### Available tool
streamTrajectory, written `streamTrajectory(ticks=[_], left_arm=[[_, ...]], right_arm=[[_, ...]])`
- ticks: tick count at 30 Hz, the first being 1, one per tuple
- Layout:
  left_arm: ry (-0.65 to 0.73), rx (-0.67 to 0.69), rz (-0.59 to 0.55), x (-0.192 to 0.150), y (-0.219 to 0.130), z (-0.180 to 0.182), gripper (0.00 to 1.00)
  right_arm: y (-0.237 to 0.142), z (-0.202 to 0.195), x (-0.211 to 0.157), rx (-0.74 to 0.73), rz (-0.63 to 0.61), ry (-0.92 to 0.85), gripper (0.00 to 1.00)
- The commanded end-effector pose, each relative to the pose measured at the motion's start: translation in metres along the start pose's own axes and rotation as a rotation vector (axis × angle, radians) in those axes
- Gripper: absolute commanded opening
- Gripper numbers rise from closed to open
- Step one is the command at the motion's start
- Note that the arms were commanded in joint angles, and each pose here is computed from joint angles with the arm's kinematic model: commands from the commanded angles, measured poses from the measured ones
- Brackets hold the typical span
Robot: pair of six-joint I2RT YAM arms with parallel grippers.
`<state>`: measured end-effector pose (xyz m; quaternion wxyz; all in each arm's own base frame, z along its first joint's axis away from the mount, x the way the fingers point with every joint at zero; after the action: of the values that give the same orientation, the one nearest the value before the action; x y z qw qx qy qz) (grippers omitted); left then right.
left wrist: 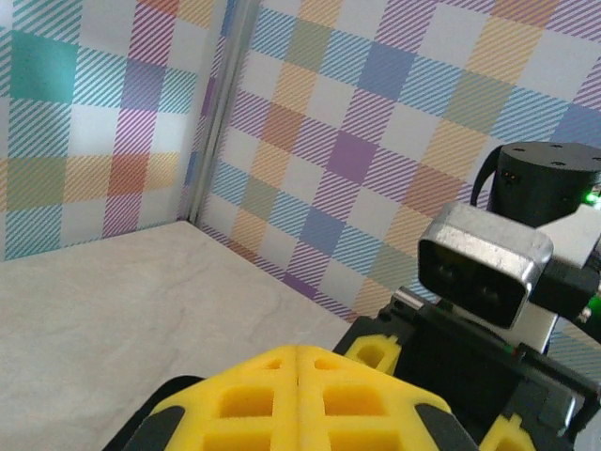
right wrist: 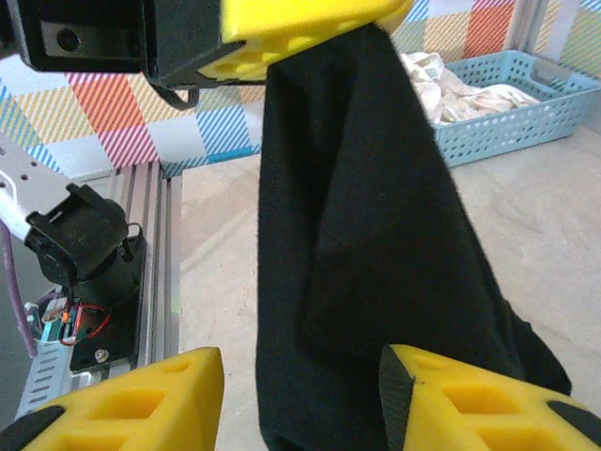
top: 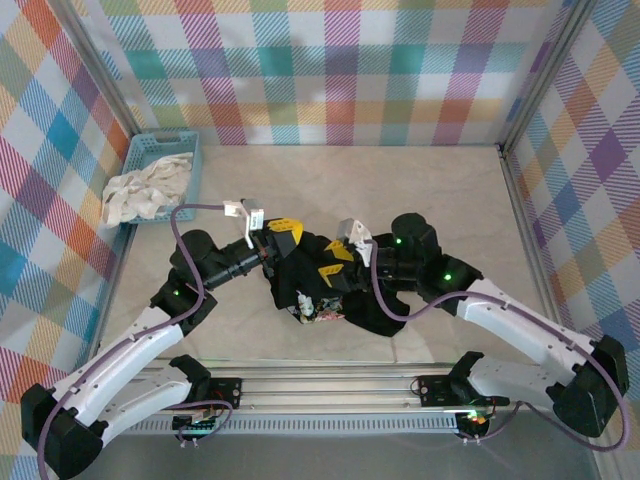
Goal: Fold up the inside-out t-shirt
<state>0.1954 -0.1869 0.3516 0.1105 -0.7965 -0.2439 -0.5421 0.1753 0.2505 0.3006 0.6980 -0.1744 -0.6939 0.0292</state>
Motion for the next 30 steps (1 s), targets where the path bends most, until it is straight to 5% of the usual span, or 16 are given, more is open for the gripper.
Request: streamTrajectory(ticks=[1,10,16,23,30], left_arm=[[0.036,-0.027,-0.022,0.011,0.001,-0.007,0.00],[0.031,-0.029,-0.013,0.008,0.001,-0.007,0.00],[0.044,0.000,-0.010,0.007,-0.001,-0.005,0.00],[0.044,0.305,0.024,-0.009,-0.003,0.034,0.08],[-0.024,0.322,0.077,-0.018,-0.015,0.030,0.32]], right_arm=[[0.003,-0.005,0.028,-0.029,-0.082,-0.087,0.49],[0.008,-0.019,0.026,-0.135,-0.045,-0.032,0.44],[0.005,-0.017,0.035,-0.114,-0.037,-0.029,0.00],[-0.023,-0.001,0.077,0.078,-0.059,0.023,0.00],[-0.013,-0.011,0.086,0.176,-0.096,0.203,0.00]])
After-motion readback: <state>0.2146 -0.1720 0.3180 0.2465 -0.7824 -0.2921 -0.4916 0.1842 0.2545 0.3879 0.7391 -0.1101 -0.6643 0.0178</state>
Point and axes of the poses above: each hand's point on the last joint's axis, 136 mm out from that joint toward the fingers, its own y axis out along the fingers, its own z axis along the line the jaws close on, x = y × z, the point moved 7 cm from there along -y, back along the fingers, and after that the axes turned 5 degrees about -y, right-handed, at the moved point
